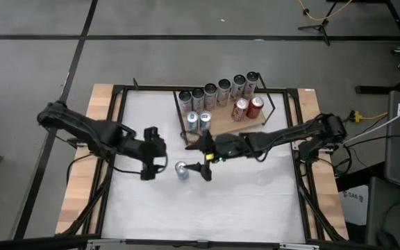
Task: Place canned beverage on shelf
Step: Put the blue soda can on the shelf aligned with the other blue soda cans
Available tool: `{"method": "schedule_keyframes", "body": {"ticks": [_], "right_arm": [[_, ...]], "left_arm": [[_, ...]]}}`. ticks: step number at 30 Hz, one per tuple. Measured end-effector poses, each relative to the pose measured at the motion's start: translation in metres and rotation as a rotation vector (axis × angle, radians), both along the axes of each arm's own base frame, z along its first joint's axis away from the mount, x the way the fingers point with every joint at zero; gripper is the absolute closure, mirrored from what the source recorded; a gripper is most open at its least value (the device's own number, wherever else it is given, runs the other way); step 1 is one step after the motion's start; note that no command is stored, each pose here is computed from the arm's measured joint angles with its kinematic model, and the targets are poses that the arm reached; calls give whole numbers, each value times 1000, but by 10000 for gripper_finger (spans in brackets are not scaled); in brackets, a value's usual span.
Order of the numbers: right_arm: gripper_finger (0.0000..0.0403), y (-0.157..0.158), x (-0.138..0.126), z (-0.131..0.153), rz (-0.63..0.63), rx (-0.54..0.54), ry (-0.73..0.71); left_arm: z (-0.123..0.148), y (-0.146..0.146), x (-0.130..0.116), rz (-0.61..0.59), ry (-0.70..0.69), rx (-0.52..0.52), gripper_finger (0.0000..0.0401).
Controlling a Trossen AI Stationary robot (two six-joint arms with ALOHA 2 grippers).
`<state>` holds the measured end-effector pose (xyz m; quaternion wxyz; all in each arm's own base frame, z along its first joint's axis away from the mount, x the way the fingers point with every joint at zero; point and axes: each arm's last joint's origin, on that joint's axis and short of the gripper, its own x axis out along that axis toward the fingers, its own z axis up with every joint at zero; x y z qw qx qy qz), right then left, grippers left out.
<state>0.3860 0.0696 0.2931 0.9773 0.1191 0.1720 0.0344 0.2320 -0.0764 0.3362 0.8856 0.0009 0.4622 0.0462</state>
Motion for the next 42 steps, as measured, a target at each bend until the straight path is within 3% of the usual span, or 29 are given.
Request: {"method": "schedule_keyframes", "body": {"ticks": [9, 17, 42], "right_arm": [[56, 14, 17, -42, -75, -102, 87], [56, 17, 28, -71, -46, -103, 135], [56, 21, 34, -83, -6, -111, 130]], "left_arm": [[28, 13, -31, 52, -142, -19, 79], [31, 15, -34, 59, -158, -14, 79], [30, 15, -34, 67, -159, -1, 79]]}}
